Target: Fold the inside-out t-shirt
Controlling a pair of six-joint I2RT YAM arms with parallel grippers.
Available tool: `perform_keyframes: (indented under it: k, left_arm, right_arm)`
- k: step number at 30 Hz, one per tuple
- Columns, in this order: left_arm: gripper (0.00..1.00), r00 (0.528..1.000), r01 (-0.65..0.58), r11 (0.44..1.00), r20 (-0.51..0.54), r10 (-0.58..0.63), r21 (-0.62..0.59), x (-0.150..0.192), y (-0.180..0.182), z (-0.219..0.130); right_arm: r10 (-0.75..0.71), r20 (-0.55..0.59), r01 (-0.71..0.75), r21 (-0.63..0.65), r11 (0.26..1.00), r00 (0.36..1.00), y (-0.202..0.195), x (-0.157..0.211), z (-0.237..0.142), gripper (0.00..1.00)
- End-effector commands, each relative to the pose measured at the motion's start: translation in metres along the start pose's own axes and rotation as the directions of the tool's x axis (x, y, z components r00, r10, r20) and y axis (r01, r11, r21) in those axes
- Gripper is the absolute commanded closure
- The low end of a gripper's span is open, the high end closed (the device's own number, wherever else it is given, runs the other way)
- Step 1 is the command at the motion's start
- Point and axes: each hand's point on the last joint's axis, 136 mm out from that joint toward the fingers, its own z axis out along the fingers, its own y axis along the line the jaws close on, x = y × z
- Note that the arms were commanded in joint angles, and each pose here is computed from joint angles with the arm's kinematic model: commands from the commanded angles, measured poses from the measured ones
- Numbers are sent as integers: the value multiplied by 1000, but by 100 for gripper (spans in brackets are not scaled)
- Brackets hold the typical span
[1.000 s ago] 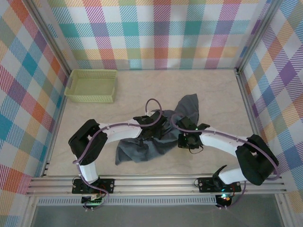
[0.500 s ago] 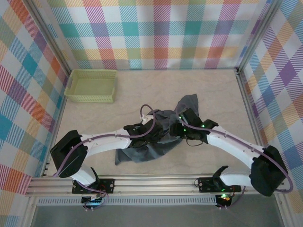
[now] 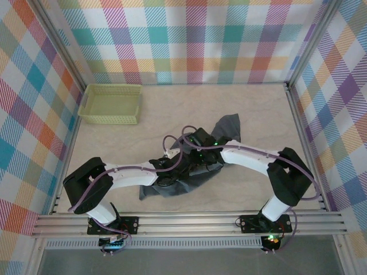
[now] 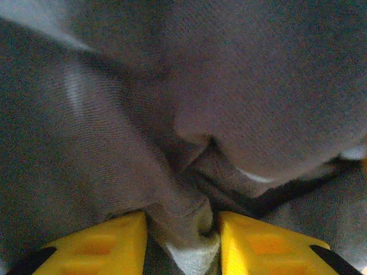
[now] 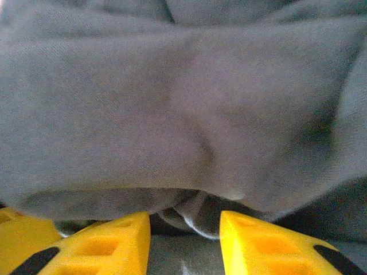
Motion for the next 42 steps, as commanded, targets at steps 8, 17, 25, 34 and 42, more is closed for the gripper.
perform_keyframes:
  k: [8,17,25,34,42]
  left_arm:
    - [62,999,44,999,16,-45,9,-4,1,3]
    - [62,999,45,998,23,-44,-44,-8,13,1]
    - [62,995,70,995,74,-65,-73,-32,35,-12]
    - [64,986,-97,995,137,98,-20,-52,13,-53]
    - [64,910,-325,943,295,291,71,-55,-42,-114]
  right_arm:
    - [-32,11,29,202,979,999,-24,-7,19,66]
    - [-80,101,67,119,991,992,-13,-19,-26,100]
    - [-102,192,106,-8,994,976,-9,-12,-87,100]
    - [-68,292,139,-229,963,954,18,-12,-141,100]
    - [-76,324,168,-267,949,943,30,-22,-161,100]
